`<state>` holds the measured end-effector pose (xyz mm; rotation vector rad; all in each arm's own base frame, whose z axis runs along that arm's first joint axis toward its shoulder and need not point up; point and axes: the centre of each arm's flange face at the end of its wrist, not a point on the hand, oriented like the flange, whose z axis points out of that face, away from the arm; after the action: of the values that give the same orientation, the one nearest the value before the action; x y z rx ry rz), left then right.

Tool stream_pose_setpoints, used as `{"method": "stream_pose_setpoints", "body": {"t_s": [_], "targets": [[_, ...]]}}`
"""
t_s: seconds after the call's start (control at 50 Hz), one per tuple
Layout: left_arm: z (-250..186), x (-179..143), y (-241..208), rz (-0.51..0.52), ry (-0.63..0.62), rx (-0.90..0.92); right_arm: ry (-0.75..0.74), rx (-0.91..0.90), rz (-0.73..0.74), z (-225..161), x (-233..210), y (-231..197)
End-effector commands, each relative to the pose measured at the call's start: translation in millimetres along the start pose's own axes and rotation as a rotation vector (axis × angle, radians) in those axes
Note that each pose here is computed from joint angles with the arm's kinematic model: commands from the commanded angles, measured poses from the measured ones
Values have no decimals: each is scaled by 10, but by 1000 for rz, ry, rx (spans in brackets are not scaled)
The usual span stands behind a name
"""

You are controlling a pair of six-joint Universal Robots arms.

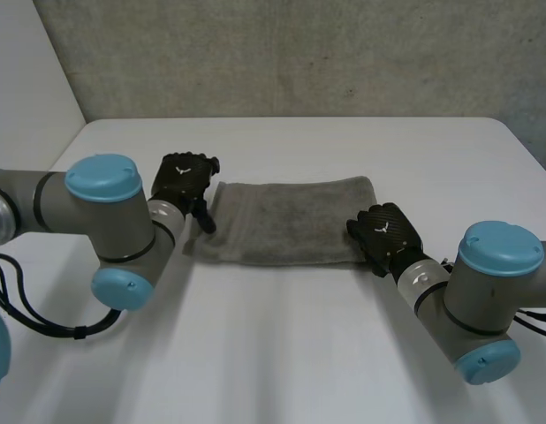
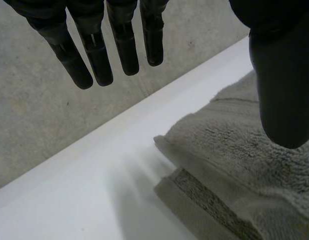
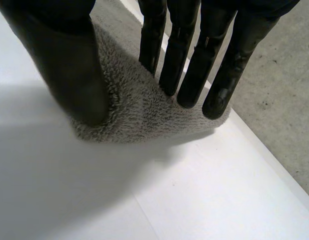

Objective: Fold the towel.

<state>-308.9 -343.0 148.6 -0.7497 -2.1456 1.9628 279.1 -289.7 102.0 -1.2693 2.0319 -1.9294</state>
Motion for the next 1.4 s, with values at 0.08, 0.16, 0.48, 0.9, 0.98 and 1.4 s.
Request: {"method": "stream_pose_setpoints", "body": {"t_s": [0.08, 0.16, 0.48, 0.9, 0.98, 1.4], "targets": [[-113, 3, -84, -20, 26, 18, -12, 5, 1, 8, -4, -12], [-163, -17, -123, -48, 26, 19, -14, -29, -12, -45, 61, -43], [-404, -189, -314, -89, 54, 44, 61, -124, -360, -100, 852, -435], [-446, -225, -550, -157, 50, 107, -349, 207, -308, -126, -956, -1243], [-441, -215, -589, -155, 53, 119, -346, 191, -304, -126, -940, -1206], [-379, 63, -814, -360, 143, 177, -119, 91, 126, -277, 210, -1282]]}}
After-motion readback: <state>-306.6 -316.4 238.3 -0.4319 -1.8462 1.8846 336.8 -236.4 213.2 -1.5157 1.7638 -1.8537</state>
